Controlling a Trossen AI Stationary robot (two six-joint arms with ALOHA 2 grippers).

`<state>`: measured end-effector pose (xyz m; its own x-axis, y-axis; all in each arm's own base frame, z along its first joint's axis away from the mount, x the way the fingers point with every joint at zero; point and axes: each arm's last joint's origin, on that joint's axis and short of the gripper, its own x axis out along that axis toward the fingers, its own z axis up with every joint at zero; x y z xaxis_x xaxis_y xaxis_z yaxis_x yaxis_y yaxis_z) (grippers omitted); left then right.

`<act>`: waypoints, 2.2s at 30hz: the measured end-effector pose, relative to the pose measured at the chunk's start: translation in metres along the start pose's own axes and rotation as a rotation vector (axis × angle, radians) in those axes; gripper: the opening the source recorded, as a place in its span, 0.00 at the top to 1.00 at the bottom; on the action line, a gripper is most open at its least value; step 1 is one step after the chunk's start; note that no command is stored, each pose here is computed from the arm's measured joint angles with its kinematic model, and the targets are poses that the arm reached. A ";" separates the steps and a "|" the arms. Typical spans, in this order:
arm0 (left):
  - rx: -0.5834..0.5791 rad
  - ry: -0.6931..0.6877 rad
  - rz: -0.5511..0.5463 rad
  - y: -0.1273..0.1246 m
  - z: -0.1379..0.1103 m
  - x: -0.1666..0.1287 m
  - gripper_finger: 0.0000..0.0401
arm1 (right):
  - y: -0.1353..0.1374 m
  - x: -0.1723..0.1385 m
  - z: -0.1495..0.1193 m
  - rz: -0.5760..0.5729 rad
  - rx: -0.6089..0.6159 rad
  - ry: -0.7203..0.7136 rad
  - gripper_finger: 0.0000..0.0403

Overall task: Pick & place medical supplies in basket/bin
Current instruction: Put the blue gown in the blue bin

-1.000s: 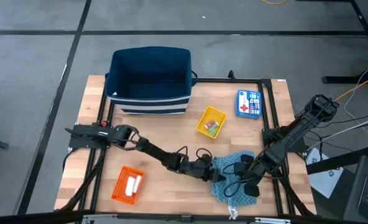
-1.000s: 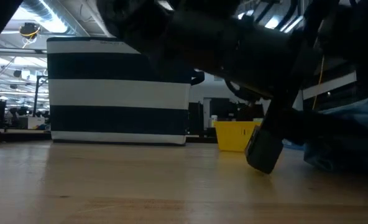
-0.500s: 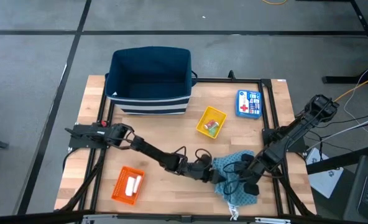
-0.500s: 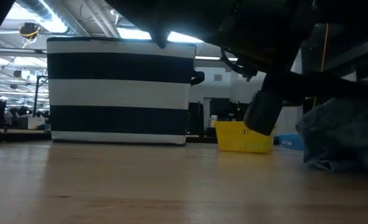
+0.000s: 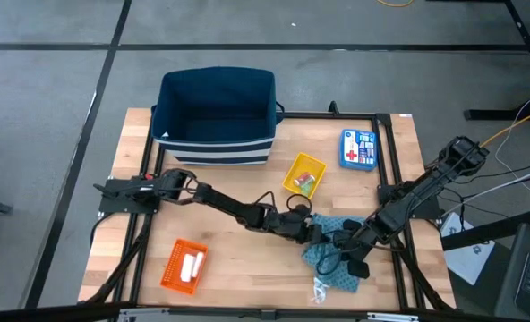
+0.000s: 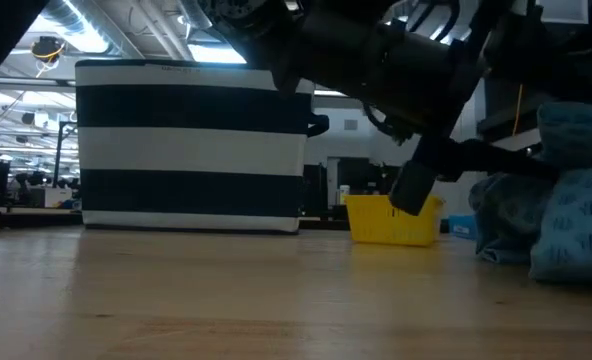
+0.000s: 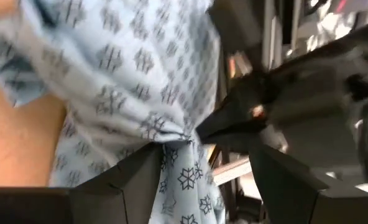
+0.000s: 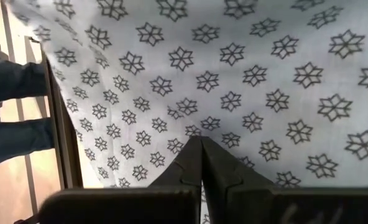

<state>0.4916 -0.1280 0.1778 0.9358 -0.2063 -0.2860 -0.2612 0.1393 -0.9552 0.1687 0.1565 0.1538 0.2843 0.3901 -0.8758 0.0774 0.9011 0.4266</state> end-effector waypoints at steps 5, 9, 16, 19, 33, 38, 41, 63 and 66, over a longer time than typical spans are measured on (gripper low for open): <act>-0.005 0.050 0.094 0.009 -0.001 0.000 0.40 | -0.001 0.000 0.003 0.011 -0.009 0.001 1.00; -0.006 0.057 0.106 0.011 0.002 0.000 0.40 | -0.003 -0.001 0.005 0.016 -0.004 0.002 1.00; -0.006 0.024 0.030 0.004 0.018 0.000 0.40 | -0.003 -0.001 0.011 0.043 -0.006 -0.032 1.00; 0.008 0.028 0.039 0.002 0.020 0.001 0.40 | -0.004 -0.002 0.013 0.049 0.001 -0.028 1.00; 0.005 0.082 0.070 0.010 0.019 0.012 0.40 | -0.013 -0.004 0.023 0.065 0.000 -0.022 1.00; 0.006 0.096 0.060 0.009 0.019 0.032 0.40 | -0.015 -0.004 0.023 0.077 0.008 -0.003 1.00; -0.001 0.156 0.101 0.017 0.019 0.045 0.40 | -0.016 -0.003 0.020 0.079 0.014 0.036 1.00; 0.052 0.352 0.033 0.031 0.016 0.064 0.99 | -0.015 -0.003 0.020 0.100 0.056 0.051 1.00; 0.060 0.345 0.006 0.027 0.016 0.064 0.99 | -0.012 -0.004 0.021 0.141 0.082 0.071 0.96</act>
<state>0.5479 -0.1217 0.1351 0.7961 -0.5194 -0.3105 -0.2426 0.1961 -0.9501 0.1866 0.1400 0.1565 0.2294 0.5268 -0.8184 0.1196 0.8192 0.5609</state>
